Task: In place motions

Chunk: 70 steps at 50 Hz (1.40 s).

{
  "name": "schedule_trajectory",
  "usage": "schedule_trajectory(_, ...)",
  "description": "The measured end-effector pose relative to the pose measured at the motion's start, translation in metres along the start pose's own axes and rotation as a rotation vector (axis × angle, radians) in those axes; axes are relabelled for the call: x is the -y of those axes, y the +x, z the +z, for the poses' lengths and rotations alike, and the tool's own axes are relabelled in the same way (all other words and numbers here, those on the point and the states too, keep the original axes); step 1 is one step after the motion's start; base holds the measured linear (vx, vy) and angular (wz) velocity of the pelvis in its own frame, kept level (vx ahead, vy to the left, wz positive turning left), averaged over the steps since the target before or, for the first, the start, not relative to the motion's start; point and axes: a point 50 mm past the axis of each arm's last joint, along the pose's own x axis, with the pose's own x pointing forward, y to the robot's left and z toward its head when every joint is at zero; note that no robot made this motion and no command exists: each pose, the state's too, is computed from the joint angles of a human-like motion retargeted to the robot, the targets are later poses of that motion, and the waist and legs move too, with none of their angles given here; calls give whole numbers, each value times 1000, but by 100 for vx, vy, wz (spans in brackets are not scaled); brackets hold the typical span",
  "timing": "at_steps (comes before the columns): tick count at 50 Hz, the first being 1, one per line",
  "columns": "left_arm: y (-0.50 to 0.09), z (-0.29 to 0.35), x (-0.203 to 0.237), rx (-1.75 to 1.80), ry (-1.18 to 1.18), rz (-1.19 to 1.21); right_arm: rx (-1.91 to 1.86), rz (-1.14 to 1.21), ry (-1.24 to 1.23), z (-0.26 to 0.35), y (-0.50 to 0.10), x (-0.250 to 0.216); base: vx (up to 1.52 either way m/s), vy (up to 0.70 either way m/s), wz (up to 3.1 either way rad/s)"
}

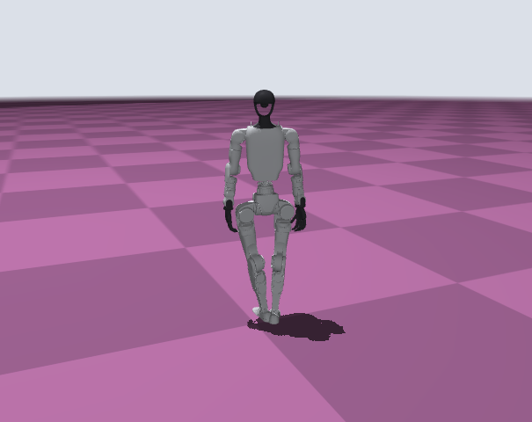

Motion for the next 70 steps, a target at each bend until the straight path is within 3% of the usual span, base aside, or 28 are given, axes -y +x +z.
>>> schedule_trajectory(5, 2, -6, 10, 10, -68, -57, -33, 12, 99, -7, 0, 1, -3, 1, -29)
schedule_trajectory(15, 1, -9, 3, -10, 40, -34, -15, 35, 281, -14, 1, -2, 0, 0, 0)
schedule_trajectory(35, 2, -13, 13, -31, -8, -65, -16, -52, 18, -2, 2, -6, 0, 0, -4)
schedule_trajectory(70, 3, -12, 12, -25, -20, -34, -29, 16, 103, -5, 1, -5, 0, 0, 0)
